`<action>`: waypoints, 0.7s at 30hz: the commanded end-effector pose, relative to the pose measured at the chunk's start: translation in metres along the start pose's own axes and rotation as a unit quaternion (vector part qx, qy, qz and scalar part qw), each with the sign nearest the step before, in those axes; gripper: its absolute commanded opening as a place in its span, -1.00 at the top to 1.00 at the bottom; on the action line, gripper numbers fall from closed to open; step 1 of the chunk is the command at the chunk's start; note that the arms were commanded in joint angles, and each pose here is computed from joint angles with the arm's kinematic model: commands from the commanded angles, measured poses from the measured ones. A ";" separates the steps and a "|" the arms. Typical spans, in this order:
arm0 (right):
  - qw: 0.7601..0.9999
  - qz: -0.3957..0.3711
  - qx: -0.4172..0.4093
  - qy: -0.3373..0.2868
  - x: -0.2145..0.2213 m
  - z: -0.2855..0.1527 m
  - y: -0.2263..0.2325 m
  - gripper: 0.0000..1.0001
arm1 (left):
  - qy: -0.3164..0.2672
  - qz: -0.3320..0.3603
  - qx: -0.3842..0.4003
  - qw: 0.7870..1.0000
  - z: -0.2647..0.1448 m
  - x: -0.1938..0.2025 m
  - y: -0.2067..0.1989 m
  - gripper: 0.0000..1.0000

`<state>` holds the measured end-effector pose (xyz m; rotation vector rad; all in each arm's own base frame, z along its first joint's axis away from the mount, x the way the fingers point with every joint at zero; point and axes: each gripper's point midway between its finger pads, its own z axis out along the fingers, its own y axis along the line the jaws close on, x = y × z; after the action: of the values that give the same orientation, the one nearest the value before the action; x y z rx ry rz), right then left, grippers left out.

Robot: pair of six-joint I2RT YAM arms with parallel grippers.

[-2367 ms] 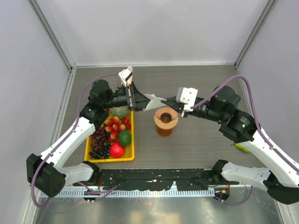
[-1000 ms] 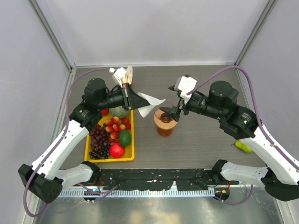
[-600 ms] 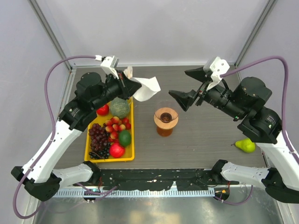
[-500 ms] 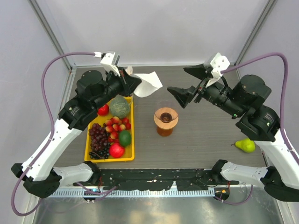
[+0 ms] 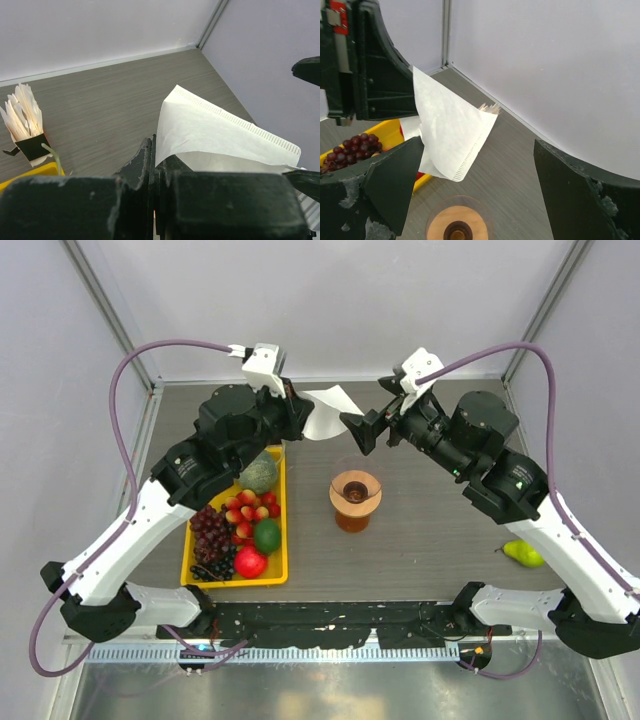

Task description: Place the coffee filter in the dripper

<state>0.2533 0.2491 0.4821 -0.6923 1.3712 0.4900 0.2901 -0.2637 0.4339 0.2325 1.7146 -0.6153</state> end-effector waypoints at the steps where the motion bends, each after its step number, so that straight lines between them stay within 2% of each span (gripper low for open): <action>1: 0.999 -0.021 0.029 -0.035 -0.010 0.004 -0.010 -0.97 | -0.053 -0.013 0.007 0.999 -0.011 -0.032 -0.007 1.00; 7: 0.998 -0.041 0.015 -0.040 -0.001 0.012 -0.005 -0.95 | -0.068 -0.003 0.064 0.996 -0.018 -0.028 -0.025 1.00; 9: 0.998 -0.045 0.017 -0.045 -0.003 0.012 -0.005 -0.88 | -0.081 -0.006 0.073 0.994 -0.023 -0.027 -0.026 1.00; 15: 0.998 -0.029 0.022 -0.047 -0.001 0.012 -0.006 -0.46 | -0.086 -0.004 0.076 0.993 -0.027 -0.025 -0.029 1.00; 18: 0.999 -0.021 0.018 -0.044 0.002 0.013 -0.004 -0.45 | -0.098 -0.003 0.083 0.992 -0.027 -0.028 -0.033 1.00; 19: 0.999 -0.016 0.018 -0.042 0.002 0.014 -0.003 -0.54 | -0.103 0.000 0.085 0.991 -0.027 -0.029 -0.034 1.00; 21: 0.999 -0.013 0.017 -0.044 0.000 0.013 -0.002 -0.54 | -0.110 0.004 0.090 0.990 -0.028 -0.030 -0.037 1.00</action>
<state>0.2701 0.2576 0.4609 -0.7080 1.3395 0.4273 0.2633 -0.2766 0.4428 0.3017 1.5819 -0.7221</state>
